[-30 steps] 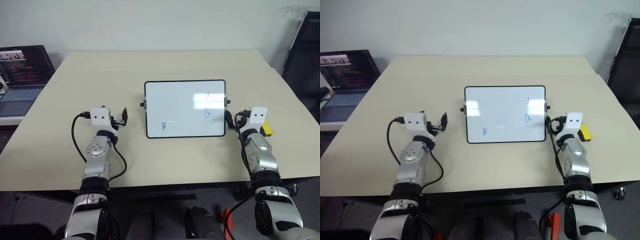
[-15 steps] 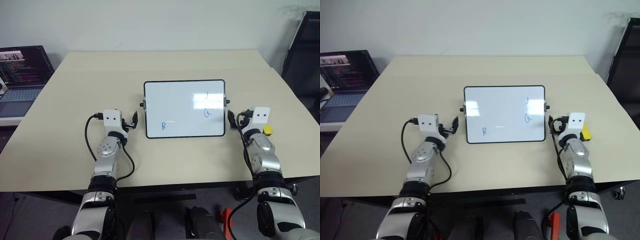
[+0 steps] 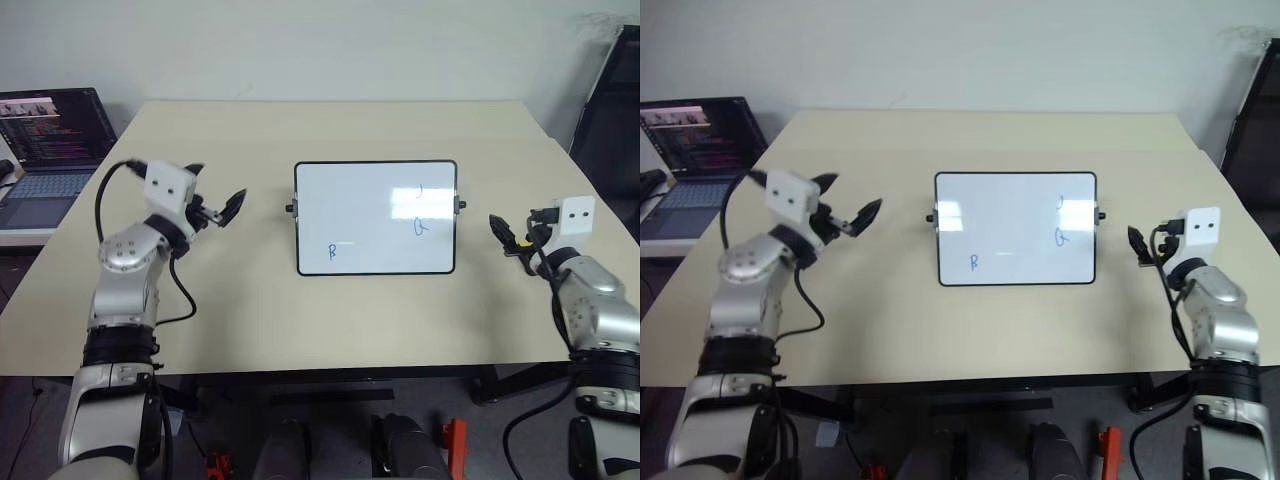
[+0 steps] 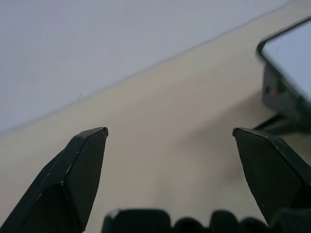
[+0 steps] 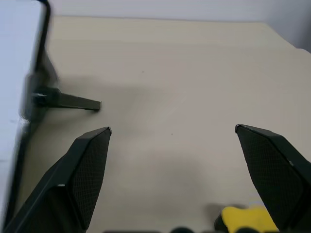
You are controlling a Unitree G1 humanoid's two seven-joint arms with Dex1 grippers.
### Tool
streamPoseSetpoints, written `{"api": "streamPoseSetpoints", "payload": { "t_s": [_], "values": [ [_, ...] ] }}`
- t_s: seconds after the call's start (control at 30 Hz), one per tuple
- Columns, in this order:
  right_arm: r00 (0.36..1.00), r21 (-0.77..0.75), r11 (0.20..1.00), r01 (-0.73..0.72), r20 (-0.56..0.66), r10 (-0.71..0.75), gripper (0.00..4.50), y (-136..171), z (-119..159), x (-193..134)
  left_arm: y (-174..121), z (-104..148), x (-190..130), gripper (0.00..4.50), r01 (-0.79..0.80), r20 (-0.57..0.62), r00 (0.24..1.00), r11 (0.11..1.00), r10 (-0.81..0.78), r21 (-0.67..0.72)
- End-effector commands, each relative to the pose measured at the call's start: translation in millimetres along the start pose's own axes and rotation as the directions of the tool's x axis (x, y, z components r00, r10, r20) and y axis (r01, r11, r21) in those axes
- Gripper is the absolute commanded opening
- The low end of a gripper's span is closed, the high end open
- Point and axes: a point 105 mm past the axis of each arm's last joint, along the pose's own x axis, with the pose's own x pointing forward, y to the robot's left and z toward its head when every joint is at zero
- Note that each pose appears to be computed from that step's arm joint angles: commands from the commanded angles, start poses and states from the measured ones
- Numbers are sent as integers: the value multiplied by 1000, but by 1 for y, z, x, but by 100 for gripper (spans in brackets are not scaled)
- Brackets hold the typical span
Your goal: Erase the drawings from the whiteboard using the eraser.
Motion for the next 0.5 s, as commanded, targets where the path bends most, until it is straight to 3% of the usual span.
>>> {"api": "streamPoseSetpoints", "payload": {
  "t_s": [0.03,0.2,0.3,0.5],
  "values": [
    [995,-79,993,-82,-69,77,449,-9,19,-20,-38,53,22,450,229,147,964,973,-222,-29],
    [970,-75,997,-7,-243,-12,449,-48,5,-29,-121,71,45,450,517,250,844,843,-474,-145],
    [942,-57,998,34,-333,-51,449,-69,-8,-32,-174,63,52,450,651,261,755,735,-601,-189],
    [912,-47,998,51,-405,-66,449,-83,-17,-22,-242,47,55,450,754,270,657,610,-704,-244]
  ]
}}
